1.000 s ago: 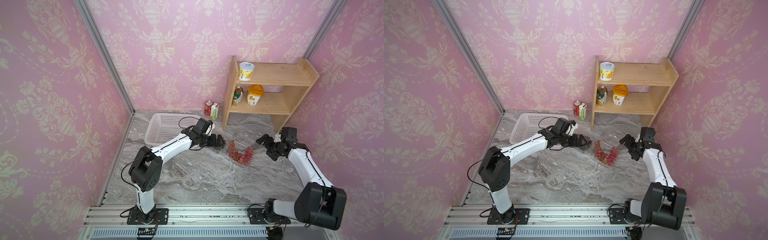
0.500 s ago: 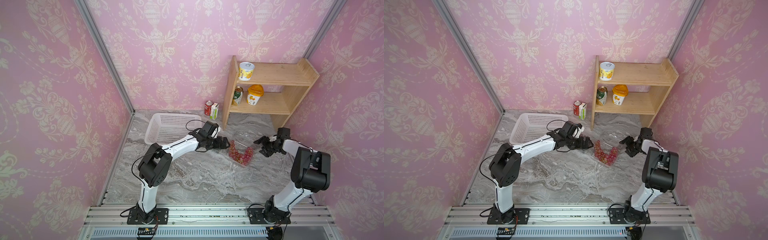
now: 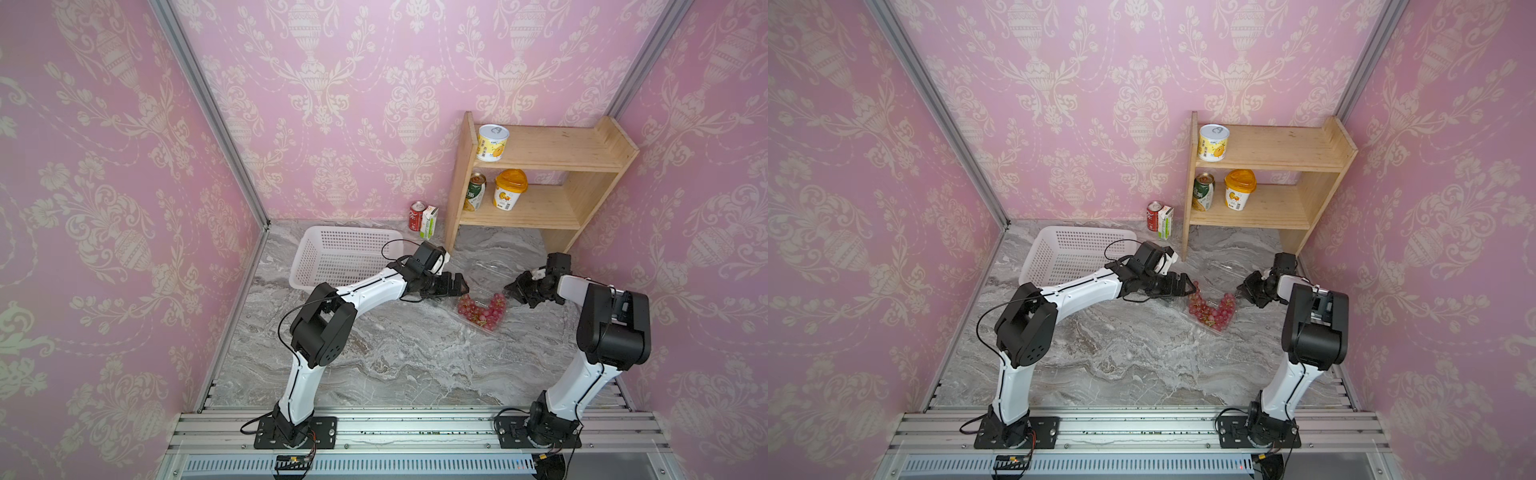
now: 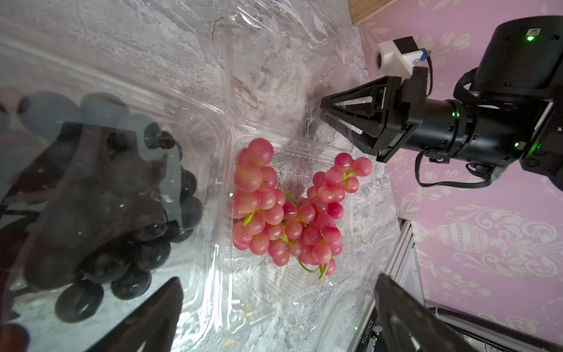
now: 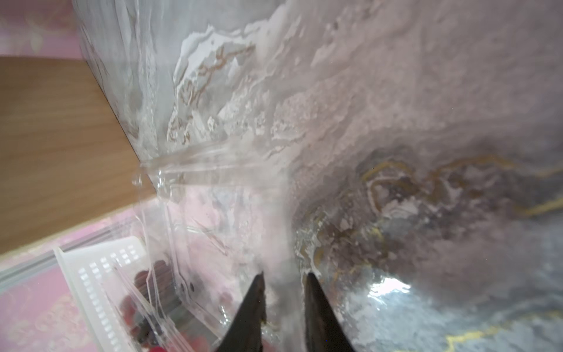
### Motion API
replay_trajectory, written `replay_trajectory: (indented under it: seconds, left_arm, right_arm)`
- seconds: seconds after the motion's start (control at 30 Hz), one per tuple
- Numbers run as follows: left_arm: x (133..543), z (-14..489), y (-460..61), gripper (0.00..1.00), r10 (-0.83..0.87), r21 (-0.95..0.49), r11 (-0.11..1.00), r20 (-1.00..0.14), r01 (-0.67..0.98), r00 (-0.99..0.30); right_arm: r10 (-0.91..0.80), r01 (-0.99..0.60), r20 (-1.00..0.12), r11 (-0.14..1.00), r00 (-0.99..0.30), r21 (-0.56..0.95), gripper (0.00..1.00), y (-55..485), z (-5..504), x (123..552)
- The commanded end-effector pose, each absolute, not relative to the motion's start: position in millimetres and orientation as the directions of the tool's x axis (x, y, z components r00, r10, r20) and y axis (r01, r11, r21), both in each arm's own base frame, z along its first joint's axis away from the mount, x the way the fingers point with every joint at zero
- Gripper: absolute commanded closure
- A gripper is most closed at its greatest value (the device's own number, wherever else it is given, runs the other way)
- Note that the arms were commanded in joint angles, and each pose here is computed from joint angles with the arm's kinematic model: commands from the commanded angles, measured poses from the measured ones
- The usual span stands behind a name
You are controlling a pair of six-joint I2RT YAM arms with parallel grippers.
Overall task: Pack grapes into containers
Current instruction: Close the packing box at the center of the board.
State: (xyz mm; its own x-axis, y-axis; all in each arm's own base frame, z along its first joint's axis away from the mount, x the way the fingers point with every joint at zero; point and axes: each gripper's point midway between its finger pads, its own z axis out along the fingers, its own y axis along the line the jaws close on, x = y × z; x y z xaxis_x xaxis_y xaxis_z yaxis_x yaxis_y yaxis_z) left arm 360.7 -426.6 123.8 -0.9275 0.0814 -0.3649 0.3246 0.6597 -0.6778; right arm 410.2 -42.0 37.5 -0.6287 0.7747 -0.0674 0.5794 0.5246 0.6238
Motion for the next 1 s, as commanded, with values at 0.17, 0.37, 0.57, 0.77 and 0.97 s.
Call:
replay_trajectory:
  seconds: [0.17, 0.37, 0.57, 0.77, 0.97]
  left_arm:
    - [353, 107, -431, 0.01, 0.095, -0.686, 0.668, -0.308, 0.29, -0.947]
    - [354, 106, -429, 0.01, 0.097, -0.681, 0.671, -0.312, 0.293, -0.945]
    - [361, 111, -423, 0.01, 0.092, -0.677, 0.674, -0.321, 0.296, -0.943]
    - [379, 130, -422, 0.01, 0.107, -0.657, 0.682, -0.346, 0.322, -0.932]
    - [404, 146, -424, 0.01, 0.09, -0.663, 0.677, -0.354, 0.318, -0.931]
  right_arm:
    - [0.727, 0.504, -0.205, 0.622, -0.655, 0.599, 0.83, -35, 77, 406]
    - [0.69, 0.462, -0.269, 0.674, -0.672, 0.577, 0.85, -21, 92, 391]
    - [0.62, 0.428, -0.331, 0.755, -0.711, 0.497, 0.84, -10, 91, 369]
    - [0.613, 0.423, -0.39, 0.774, -0.687, 0.472, 0.84, -14, 94, 356]
    - [0.587, 0.377, -0.44, 0.794, -0.68, 0.476, 0.85, -12, 104, 354]
